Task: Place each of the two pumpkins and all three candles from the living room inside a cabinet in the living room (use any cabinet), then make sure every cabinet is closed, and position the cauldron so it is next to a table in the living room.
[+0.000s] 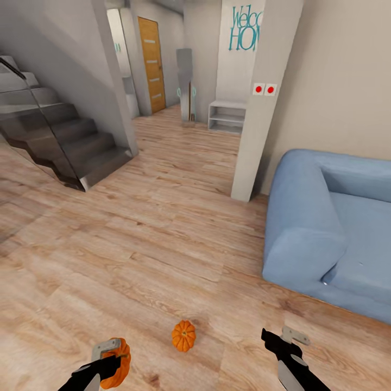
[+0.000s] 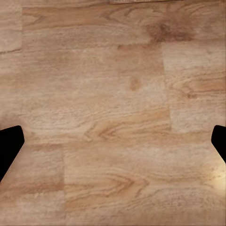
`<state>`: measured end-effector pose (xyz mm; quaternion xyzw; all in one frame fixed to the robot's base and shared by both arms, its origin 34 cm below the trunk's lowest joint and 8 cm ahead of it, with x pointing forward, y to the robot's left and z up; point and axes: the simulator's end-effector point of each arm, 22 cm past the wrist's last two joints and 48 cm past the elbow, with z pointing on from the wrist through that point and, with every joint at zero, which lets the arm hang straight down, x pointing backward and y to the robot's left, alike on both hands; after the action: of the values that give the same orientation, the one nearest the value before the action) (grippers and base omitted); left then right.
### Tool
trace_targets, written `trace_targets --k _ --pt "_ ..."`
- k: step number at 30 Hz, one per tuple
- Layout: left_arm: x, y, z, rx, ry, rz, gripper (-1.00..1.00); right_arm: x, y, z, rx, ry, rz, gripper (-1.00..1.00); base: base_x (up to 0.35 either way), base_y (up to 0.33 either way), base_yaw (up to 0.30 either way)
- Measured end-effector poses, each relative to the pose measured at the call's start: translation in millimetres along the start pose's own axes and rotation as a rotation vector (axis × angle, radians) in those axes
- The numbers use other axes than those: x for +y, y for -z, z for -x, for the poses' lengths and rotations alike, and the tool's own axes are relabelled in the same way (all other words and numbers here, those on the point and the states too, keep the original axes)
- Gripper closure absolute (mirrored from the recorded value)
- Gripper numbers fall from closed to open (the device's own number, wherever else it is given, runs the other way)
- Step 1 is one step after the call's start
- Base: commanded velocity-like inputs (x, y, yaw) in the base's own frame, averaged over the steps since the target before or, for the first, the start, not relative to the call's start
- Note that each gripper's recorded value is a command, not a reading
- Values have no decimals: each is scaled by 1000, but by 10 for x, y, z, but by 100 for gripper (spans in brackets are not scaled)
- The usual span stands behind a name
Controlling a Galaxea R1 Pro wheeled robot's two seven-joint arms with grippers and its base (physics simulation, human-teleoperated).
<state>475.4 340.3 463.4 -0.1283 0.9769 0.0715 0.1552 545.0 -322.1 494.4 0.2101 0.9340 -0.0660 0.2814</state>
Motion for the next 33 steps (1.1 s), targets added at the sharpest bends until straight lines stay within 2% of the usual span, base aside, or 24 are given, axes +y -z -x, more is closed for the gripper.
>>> trace_targets --k 19,33 --pt "3 0 -3 1 1 0 100 4 1 -1 0 1 1 -100 65 -21 149" --pt "0 1 0 0 0 0 100 3 1 -1 0 1 1 -100 84 0 76"
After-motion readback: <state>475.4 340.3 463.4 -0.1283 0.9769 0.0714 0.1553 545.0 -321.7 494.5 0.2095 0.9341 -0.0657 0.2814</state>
